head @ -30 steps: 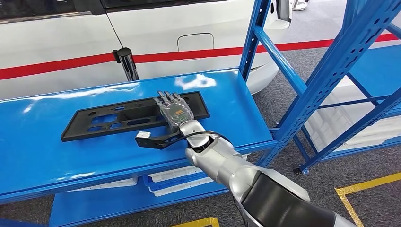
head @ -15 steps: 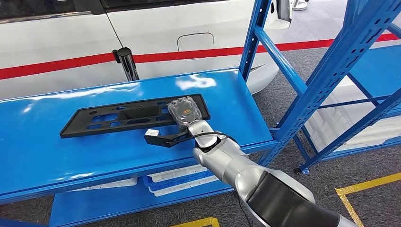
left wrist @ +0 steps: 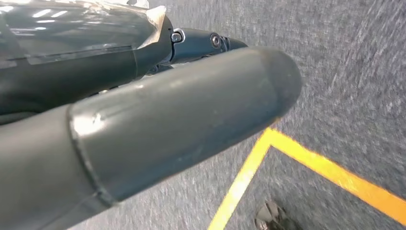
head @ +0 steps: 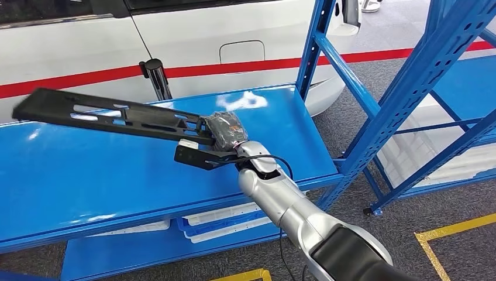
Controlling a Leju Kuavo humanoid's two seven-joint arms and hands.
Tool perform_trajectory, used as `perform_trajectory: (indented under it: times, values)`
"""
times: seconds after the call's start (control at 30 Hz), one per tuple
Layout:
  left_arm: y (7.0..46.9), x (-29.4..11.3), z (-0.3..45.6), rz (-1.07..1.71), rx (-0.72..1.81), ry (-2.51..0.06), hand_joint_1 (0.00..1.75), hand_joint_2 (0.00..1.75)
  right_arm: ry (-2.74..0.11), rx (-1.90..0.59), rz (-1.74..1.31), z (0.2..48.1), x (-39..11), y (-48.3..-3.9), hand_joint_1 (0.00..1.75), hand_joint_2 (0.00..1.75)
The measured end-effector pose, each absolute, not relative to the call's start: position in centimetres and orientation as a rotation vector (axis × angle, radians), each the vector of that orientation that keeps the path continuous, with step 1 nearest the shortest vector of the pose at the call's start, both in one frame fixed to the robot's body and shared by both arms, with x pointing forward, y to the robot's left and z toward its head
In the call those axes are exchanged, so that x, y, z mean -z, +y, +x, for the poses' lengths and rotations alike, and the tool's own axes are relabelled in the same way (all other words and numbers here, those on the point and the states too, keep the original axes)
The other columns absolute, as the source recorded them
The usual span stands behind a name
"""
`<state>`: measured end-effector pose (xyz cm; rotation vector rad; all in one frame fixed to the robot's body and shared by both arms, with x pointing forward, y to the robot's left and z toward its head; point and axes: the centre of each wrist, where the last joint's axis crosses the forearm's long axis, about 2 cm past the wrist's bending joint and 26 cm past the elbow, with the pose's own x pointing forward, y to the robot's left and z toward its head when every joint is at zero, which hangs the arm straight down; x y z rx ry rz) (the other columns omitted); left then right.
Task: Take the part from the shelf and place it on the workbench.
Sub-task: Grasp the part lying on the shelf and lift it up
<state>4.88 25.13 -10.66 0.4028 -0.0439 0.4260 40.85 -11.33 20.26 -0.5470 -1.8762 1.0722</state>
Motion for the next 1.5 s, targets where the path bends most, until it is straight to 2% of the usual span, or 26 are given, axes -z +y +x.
perform_trajectory:
  times: [0.2,0.37,0.5,1.2,1.27,1.33,1.4,1.5]
  values:
    - [24.7,10.7,4.6,0.372,-0.458,-0.068,0.00,0.00,-2.224,-0.785,-0.468,40.0,-28.1,-12.9,1.75,1.75]
    - [24.7,10.7,4.6,0.352,-0.431,-0.123,0.00,0.00,-2.461,-0.663,-0.514,38.3,-32.9,-14.9,1.75,1.75]
    - [24.7,10.7,4.6,0.350,-0.416,-0.141,0.00,1.75,-2.587,-0.611,-0.556,36.9,-34.9,-16.2,1.75,1.75]
    - [24.9,10.8,4.5,0.403,-0.457,-0.327,0.00,1.75,-2.652,-0.577,-0.598,36.1,-35.3,-18.2,1.75,1.75]
    - [25.0,10.8,4.5,0.414,-0.457,-0.337,0.00,0.87,-2.652,-0.579,-0.600,36.1,-35.3,-18.2,1.75,1.75]
    - [25.0,10.7,4.5,0.429,-0.455,-0.362,0.00,0.87,-2.652,-0.578,-0.598,36.1,-35.3,-18.3,1.75,1.75]
    - [25.0,10.8,4.5,0.420,-0.466,-0.395,0.00,1.75,-2.653,-0.576,-0.593,36.1,-35.2,-18.2,1.75,1.75]
    - [24.8,10.8,4.6,0.382,-0.525,-0.418,0.00,1.75,-2.656,-0.573,-0.588,36.0,-35.2,-18.1,1.75,1.75]
